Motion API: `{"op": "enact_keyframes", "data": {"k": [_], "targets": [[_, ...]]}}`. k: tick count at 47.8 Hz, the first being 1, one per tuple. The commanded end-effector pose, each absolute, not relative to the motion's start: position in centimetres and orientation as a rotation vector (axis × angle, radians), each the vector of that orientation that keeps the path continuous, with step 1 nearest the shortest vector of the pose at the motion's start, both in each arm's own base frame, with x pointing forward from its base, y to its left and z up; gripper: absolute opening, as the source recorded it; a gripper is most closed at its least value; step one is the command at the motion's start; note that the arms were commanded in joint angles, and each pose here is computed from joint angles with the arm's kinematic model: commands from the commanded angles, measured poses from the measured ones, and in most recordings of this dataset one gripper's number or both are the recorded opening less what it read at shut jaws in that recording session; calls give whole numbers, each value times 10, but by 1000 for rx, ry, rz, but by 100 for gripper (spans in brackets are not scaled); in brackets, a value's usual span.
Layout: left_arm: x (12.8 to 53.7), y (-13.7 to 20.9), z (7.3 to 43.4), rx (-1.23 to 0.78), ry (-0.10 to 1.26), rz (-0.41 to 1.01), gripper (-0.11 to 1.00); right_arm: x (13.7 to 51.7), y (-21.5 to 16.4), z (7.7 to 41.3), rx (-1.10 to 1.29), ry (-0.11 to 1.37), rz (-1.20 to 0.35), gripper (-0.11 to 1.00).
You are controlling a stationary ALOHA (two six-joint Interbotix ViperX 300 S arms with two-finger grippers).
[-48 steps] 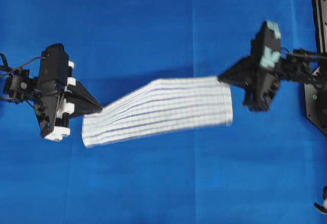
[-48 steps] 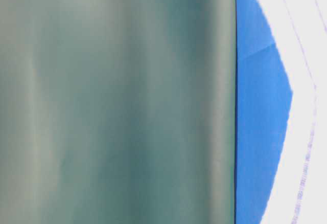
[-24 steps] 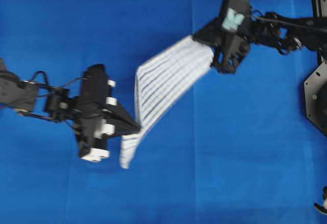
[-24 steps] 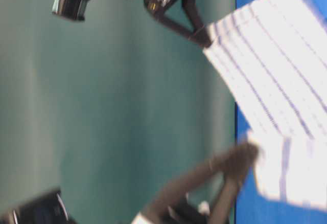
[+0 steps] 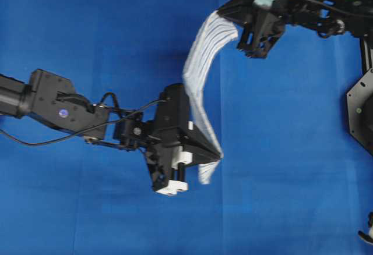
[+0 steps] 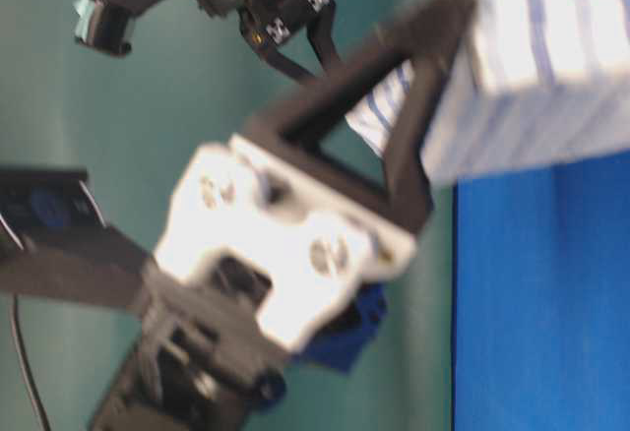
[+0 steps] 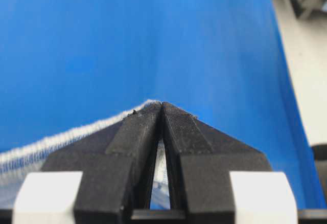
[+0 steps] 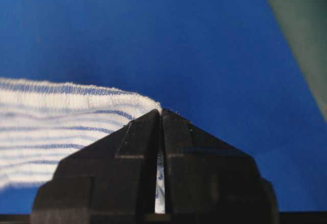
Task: Fold the blue towel.
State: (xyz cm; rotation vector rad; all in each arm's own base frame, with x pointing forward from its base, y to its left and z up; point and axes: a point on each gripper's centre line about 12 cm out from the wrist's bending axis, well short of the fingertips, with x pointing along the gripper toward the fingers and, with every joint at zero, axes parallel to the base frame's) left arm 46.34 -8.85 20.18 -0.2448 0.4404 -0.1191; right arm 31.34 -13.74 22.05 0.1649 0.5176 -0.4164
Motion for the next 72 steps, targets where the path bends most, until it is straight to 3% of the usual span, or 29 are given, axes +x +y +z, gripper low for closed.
{"op": "enact_keyframes", "data": {"k": [1,16,49,72], "targets": [[478,-90,227,-240,365,-130,2,304,-138,237,154,469,-429,1],[492,-90,219,-229,366,-127,2,293,-137,234,151,489,-432,1],[438,-96,175,-446,359,-107,2,390,-185,196,105,597,-409,1],[418,-94,161,-501,419,-83,2,405,-191,188,107,609,-406,1]]}}
